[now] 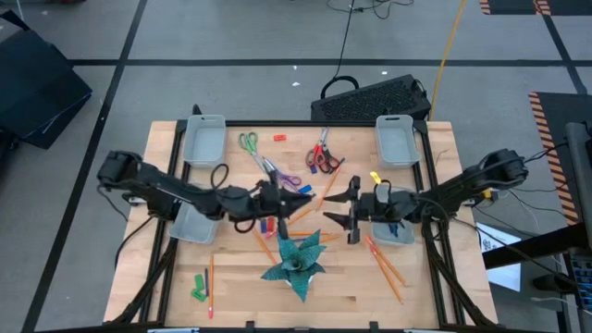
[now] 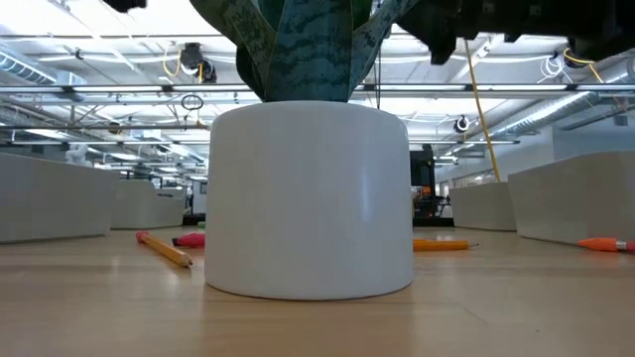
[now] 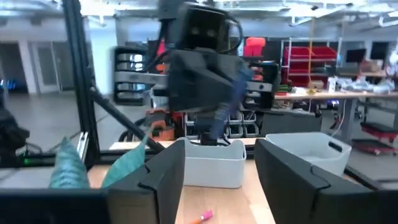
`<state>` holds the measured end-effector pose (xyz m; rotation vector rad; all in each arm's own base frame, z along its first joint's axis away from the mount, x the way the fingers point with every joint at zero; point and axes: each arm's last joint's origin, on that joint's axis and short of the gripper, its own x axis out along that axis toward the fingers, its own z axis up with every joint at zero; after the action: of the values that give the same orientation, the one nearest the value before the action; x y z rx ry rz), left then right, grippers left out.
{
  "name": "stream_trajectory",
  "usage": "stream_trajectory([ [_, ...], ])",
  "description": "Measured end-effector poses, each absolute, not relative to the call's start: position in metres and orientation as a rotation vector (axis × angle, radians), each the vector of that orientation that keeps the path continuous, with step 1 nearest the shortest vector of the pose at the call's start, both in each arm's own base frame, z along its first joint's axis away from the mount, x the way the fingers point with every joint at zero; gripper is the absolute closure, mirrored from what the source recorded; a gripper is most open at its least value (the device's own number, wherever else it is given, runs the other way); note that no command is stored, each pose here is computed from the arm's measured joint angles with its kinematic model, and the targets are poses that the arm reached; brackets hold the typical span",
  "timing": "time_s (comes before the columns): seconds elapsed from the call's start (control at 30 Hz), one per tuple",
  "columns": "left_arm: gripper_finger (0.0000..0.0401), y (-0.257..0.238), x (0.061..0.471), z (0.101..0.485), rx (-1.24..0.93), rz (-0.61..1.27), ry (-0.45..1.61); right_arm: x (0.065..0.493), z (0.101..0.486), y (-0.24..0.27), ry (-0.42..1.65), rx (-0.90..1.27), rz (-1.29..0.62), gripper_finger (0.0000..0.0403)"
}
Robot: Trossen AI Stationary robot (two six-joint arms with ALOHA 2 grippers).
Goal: Sort crayons/erasers/pens/pencils in bins
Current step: Put the blue crayon into the bottom right gray bin
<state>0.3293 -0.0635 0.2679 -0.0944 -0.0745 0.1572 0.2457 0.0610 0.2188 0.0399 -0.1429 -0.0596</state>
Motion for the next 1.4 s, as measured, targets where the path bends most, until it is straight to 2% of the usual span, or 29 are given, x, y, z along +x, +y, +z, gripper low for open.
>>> stream_trajectory([
  [0.2,0.0371,-0.070,0.346,0.262,-0.073,0.037,-0.152,0.259,0.212,0.063,-0.176,0.118,-0.054,0.0218],
  [0.33,0.0371,-0.073,0.357,0.257,-0.069,0.035,-0.134,0.274,0.213,0.069,-0.158,0.112,0.022,0.0218],
  [0.53,0.0371,-0.074,0.360,0.257,-0.069,0.030,-0.129,0.282,0.214,0.072,-0.119,0.101,0.021,0.0230],
  [0.67,0.0371,-0.074,0.360,0.256,-0.068,0.027,-0.126,0.282,0.215,0.070,-0.130,0.103,0.017,0.0269],
  [0.9,0.0370,-0.075,0.360,0.256,-0.063,0.011,-0.119,0.282,0.215,0.070,-0.126,0.096,0.014,0.0381],
  [1.03,0.0366,-0.075,0.360,0.255,-0.058,0.011,-0.099,0.282,0.214,0.070,-0.113,0.067,-0.018,0.0384],
  [1.2,0.0313,-0.072,0.350,0.264,-0.041,0.043,-0.024,0.277,0.223,0.078,0.035,-0.028,-0.152,0.0384],
  [1.33,0.0247,-0.073,0.325,0.284,-0.009,0.073,0.089,0.264,0.243,0.089,0.287,-0.095,-0.237,0.0384],
  [1.4,0.0218,-0.073,0.306,0.293,-0.004,0.093,0.174,0.252,0.256,0.089,0.438,-0.053,-0.285,0.0384],
])
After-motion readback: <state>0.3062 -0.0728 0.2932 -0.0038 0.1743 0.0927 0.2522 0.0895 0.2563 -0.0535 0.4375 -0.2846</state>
